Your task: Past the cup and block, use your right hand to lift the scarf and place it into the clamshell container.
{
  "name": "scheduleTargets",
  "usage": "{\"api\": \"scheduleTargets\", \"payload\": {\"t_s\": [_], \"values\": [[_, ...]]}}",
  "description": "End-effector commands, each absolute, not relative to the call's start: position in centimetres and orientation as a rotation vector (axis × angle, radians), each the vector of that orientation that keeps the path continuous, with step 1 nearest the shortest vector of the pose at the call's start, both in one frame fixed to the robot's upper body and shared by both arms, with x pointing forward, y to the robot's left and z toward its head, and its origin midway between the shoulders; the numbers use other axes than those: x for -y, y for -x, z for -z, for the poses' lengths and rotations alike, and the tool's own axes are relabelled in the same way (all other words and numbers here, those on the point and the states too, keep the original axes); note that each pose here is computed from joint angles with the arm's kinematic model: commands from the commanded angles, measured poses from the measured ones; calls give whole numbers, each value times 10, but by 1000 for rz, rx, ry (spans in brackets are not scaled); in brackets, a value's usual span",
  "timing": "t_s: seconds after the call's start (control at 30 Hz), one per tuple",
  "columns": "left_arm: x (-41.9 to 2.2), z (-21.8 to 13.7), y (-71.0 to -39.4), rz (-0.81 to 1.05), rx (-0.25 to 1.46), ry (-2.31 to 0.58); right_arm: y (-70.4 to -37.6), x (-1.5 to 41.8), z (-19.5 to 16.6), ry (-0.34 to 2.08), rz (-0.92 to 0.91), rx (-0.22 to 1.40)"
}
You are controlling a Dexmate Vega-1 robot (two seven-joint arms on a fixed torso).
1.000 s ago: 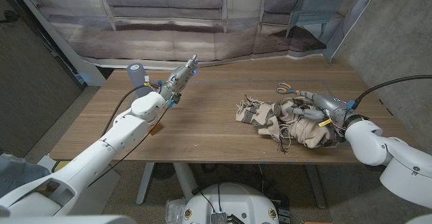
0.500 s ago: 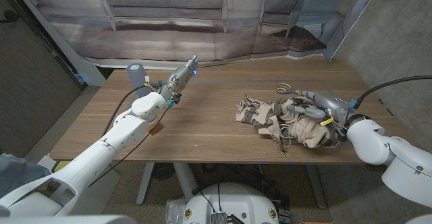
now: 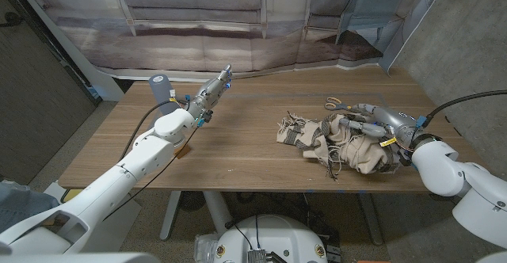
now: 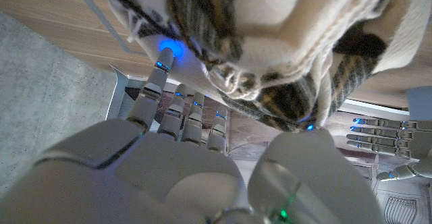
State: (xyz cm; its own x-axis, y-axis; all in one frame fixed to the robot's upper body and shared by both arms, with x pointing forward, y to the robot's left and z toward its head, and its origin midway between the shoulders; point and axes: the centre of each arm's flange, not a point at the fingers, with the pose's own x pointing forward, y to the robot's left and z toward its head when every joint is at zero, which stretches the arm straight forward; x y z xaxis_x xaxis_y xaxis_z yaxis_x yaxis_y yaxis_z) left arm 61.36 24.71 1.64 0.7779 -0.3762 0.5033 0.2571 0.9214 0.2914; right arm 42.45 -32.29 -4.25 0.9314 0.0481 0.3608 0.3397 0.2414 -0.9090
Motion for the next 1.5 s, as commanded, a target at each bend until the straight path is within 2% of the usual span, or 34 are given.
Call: {"api": "scheduleTargets", "payload": {"t_s": [0.03,0.5,1.5], "values": [[-249,-14,-610,341,588,-210,-419,325,37,1286,244,392],[-252,-13,-603,329,591,-213,-422,321,29,1272,262,443],[-247,-10,-606,345,603,-194,-403,317,7,1322,326,516]]}}
